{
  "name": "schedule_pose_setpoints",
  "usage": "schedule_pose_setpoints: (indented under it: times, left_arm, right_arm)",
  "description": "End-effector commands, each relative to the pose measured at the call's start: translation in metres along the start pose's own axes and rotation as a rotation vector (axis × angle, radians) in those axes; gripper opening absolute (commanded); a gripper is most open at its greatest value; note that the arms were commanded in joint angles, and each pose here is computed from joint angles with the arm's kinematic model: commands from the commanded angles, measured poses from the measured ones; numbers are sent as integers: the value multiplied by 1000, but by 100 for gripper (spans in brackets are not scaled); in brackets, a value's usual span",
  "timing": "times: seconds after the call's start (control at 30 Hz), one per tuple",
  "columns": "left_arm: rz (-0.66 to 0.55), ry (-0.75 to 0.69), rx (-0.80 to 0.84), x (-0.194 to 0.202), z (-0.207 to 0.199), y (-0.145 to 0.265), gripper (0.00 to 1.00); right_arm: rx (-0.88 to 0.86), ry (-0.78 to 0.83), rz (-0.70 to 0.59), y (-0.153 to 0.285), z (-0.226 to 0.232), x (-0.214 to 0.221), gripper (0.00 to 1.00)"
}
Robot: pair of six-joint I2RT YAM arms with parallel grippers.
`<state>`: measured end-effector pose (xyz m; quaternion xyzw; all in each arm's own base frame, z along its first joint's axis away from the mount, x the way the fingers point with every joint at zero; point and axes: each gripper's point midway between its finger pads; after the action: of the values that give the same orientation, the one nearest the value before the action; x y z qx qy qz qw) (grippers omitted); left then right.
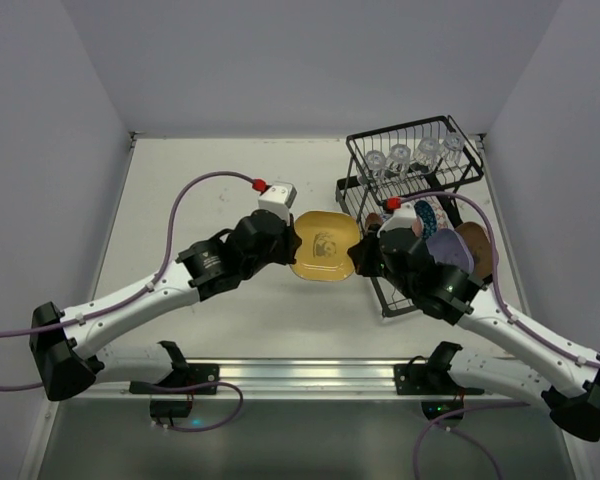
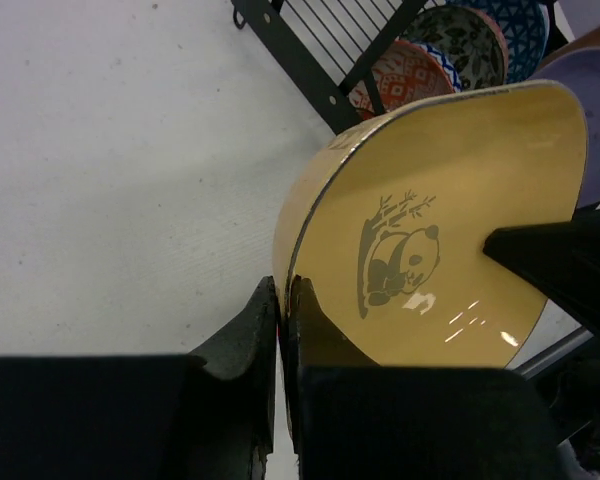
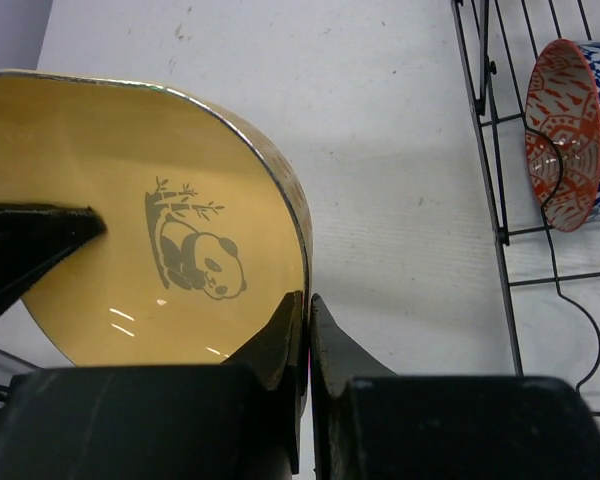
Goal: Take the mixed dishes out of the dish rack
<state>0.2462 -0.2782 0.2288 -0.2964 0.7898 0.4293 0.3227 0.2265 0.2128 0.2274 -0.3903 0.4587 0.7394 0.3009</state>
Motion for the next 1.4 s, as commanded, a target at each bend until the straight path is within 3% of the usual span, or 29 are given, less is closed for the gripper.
schedule_pose_setpoints:
  times: [0.0,0.07,0.1,0.13,0.17,0.23,0.53,0.7,0.83,1.07,1.37]
  left_arm:
    - [-101,4,-40,-29,3,1,0]
    - [-105,4,-46,-29,4,1,0]
    - [-105,3,-52,-28,5,0,0]
    - [-113,10,-67,-29,8,-1,0]
    - [-119,16,-76,-29,10,-2,0]
    - [-126,30,-103,-28,15,-5,0]
    - [-54,168,-182,-28,75,-50,0]
    - [11,197,-271,-17,107,-90,0]
    - [56,253,-246,-14,119,-124,0]
    - [185,247,-264,4,146,-171,0]
    - [304,191,-319,19,180,-179,0]
  right_arm:
    - [-87,-43,-85,7,20,-26,0]
    - [-63,-38,-90,6,16,-26,0]
    - [-56,-39,-94,7,14,-27,11]
    - [-48,-39,-98,7,12,-27,26]
    - [-37,-41,-105,8,9,-29,60]
    - [-24,-22,-109,13,4,-29,98]
    - [334,37,-165,63,-85,-34,99]
    - [366,-16,-247,111,-116,-36,99]
    - [342,-9,-304,136,-130,-36,99]
    - [367,64,-248,138,-139,-22,99]
    - [412,191,-133,115,-130,-21,99]
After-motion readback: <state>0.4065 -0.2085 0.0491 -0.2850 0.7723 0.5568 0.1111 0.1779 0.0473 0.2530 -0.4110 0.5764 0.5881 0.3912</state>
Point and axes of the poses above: each gripper's point midway between its finger pads, its own y axis back along the fingers, its own z axis along the line the jaws close on, x = y × z, and after that the axes turned 11 degrees about y, right-handed
